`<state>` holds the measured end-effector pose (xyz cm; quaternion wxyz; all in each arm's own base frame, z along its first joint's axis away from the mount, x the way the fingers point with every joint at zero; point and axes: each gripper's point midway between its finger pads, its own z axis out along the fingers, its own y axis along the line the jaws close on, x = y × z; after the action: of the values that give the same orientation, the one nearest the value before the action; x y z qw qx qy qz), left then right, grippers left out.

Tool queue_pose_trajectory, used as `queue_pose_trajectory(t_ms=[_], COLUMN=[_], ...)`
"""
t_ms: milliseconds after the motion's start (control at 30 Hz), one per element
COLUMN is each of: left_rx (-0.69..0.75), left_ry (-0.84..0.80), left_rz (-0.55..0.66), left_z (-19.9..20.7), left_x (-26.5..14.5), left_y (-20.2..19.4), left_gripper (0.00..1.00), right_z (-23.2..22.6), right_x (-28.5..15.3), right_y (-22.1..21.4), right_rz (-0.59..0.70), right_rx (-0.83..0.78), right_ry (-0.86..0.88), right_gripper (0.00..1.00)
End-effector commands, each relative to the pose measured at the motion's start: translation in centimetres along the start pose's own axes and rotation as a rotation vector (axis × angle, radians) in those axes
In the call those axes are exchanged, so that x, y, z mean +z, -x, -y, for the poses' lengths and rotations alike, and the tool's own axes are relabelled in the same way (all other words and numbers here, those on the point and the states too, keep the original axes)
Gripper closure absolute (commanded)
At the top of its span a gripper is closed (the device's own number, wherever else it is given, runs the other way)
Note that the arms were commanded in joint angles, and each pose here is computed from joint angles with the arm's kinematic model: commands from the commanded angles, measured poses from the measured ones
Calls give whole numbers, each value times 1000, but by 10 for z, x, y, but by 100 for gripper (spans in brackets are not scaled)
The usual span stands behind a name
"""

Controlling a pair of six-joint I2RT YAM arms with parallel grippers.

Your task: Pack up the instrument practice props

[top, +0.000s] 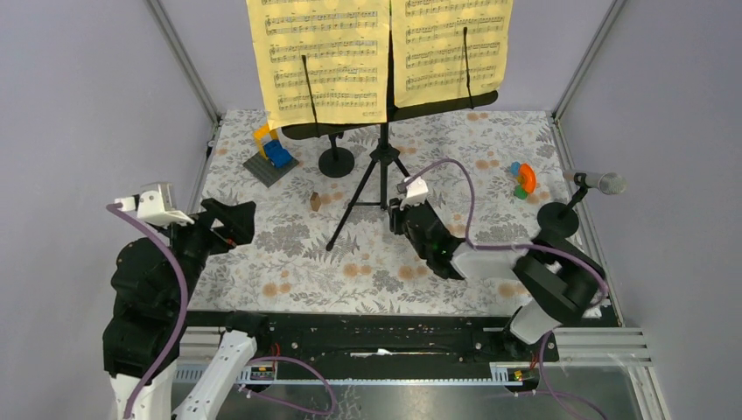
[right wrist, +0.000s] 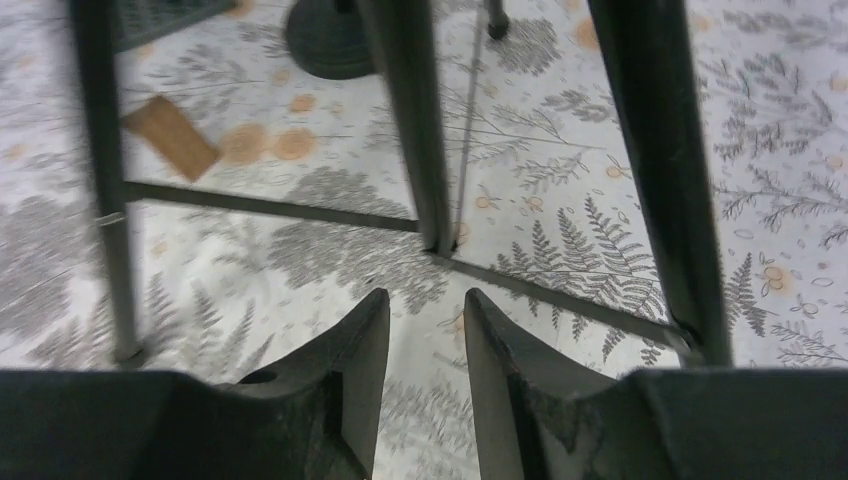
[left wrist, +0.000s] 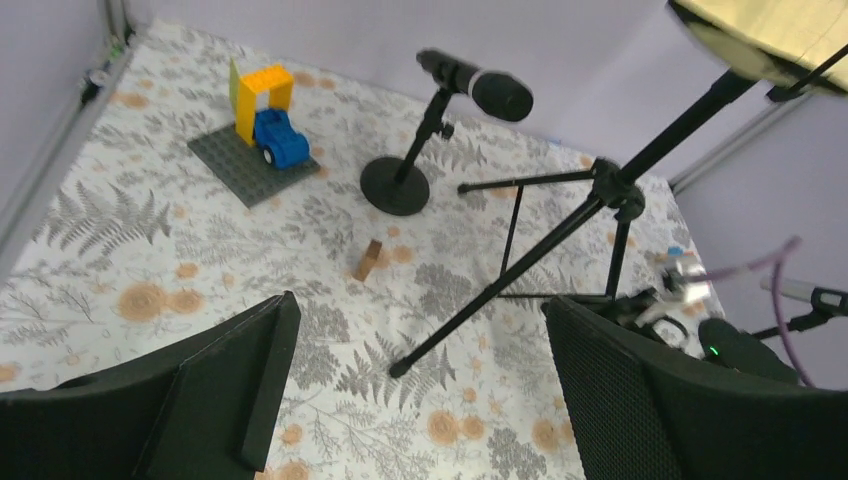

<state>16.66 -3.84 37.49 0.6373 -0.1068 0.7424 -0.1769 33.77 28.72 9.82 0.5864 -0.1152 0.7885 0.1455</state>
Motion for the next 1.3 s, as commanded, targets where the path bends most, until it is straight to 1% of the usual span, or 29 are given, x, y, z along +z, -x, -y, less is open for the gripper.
queue_pose_trajectory(t_ms=[0,67,200,267,333,400,467,600,667,700,767,800,833,933,1000,1100,1167,1267], left_rx=[52,71,129,143,156,164,168,160,146,136,99,78,65,53,42,20,17,14], left_ry=[29,-14,-195,-261,-303,-378,-461,-618,-664,-677,-674,-656,-643,-652,-648,-599,-578,-557], left_rz=[135,135,97,95,99,103,109,130,126,115,89,80,57,23,5,-7,-10,-3], left_z=[3,15,53,67,78,94,111,142,154,159,167,170,174,189,196,197,197,196], left_x=[-16,-17,-21,-24,-26,-33,-40,-57,-57,-52,-40,-31,-18,-1,9,28,35,41], left_y=[50,62,75,82,90,98,107,124,129,131,135,138,136,136,135,134,134,135], left_gripper=[1,1,1,1,1,1,1,3,4,4,4,4,4,4,5,6,6,6], right_z=[-35,-43,-53,-62,-79,-94,-98,-109,-111,-111,-108,-103,-98,-94,-101,-101,-98,-91], right_x=[-50,-77,-126,-150,-176,-201,-215,-234,-239,-241,-245,-244,-241,-232,-228,-219,-211,-200], right_y=[29,34,52,75,85,116,131,172,196,210,239,254,266,293,309,336,347,362], right_rz=[44,41,40,54,23,12,-35,-43,-17,7,60,88,109,123,117,131,119,125], right_rx=[-75,-107,-98,-90,-119,-110,-92,-19,42,70,123,148,163,158,138,128,147,167], right_ry=[166,213,344,441,585,689,722,765,759,747,714,676,633,552,553,556,600,619], right_gripper=[59,57,57,56,52,51,49,45,43,41,33,32,32,33,33,33,33,33])
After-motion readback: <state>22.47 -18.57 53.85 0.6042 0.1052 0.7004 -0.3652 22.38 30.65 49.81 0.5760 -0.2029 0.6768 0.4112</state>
